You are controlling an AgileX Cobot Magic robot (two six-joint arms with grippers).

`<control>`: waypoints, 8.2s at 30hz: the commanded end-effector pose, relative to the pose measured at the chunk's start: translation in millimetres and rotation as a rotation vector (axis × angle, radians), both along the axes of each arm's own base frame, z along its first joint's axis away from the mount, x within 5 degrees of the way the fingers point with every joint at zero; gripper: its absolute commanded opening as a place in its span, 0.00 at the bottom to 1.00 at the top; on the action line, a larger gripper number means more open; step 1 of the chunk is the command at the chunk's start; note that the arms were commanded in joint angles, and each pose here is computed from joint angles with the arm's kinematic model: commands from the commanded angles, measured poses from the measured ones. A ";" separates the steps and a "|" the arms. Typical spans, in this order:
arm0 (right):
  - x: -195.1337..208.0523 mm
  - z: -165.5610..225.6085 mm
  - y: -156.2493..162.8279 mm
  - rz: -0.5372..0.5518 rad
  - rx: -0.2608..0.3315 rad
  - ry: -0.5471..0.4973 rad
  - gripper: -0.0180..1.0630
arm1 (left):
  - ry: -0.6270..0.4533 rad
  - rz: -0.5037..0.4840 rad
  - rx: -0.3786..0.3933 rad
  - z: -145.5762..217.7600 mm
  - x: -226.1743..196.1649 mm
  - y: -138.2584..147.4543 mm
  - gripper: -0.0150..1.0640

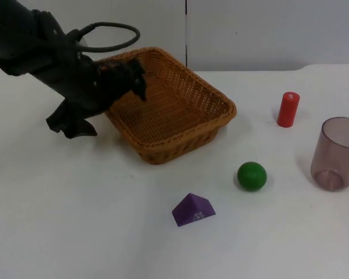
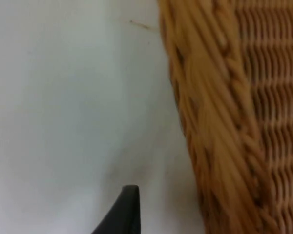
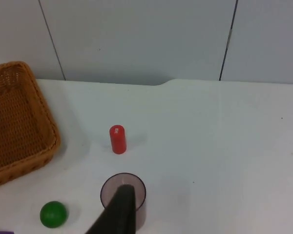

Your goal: Pick up the basket with the left hand and place the triangular block into the basket with the right hand.

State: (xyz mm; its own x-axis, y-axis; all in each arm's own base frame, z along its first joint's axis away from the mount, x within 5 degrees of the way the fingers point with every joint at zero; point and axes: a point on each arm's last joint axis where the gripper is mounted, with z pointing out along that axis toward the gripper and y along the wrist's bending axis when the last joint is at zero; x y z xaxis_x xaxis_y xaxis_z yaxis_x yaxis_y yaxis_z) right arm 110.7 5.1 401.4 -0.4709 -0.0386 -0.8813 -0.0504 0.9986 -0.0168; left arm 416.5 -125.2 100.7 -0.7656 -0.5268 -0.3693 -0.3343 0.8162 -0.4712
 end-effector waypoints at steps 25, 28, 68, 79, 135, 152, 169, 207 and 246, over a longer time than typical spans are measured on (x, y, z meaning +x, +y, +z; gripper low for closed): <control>1.2 7.0 -6.0 -0.025 -0.094 -0.066 0.92 | 0.075 -0.038 -0.004 -18.1 17.8 -10.0 0.07; 1.3 7.2 -6.1 -0.026 -0.096 -0.068 0.92 | 0.099 -0.044 -0.012 -14.4 15.4 -10.8 0.01; 46.6 -29.8 38.1 0.479 -0.018 0.237 0.92 | -0.056 -0.137 -0.058 149.0 -169.9 106.5 0.01; 138.0 -131.4 133.9 0.975 -0.363 0.355 0.92 | -0.088 -0.115 -0.040 150.2 -167.0 108.7 0.01; 214.0 -316.5 275.7 1.520 -0.693 0.637 0.86 | -0.045 0.067 -0.040 143.9 -166.4 150.0 0.01; 225.6 -303.1 274.2 1.305 -0.689 0.604 0.02 | -0.047 0.071 -0.049 144.2 -166.2 149.6 0.01; 226.1 -115.9 222.6 0.817 -0.499 0.287 0.02 | -0.044 0.017 -0.052 144.1 -165.9 138.5 0.01; 206.8 -103.1 319.0 0.897 -0.289 0.194 0.02 | -0.021 -0.320 -0.155 144.7 -151.4 63.5 0.01; 166.2 70.1 151.9 0.508 -0.180 -0.080 0.99 | -0.030 -0.327 -0.127 144.1 -150.7 65.0 0.01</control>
State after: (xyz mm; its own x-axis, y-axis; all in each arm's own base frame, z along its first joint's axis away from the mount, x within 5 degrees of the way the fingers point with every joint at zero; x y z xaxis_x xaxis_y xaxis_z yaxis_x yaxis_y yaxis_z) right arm 280.8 183.0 458.9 -0.2618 -0.4344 -0.8618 -0.5787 0.7853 -0.2200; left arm 263.6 -57.6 239.0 -0.9009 -0.2925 -0.3206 -0.0636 0.8198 -0.5691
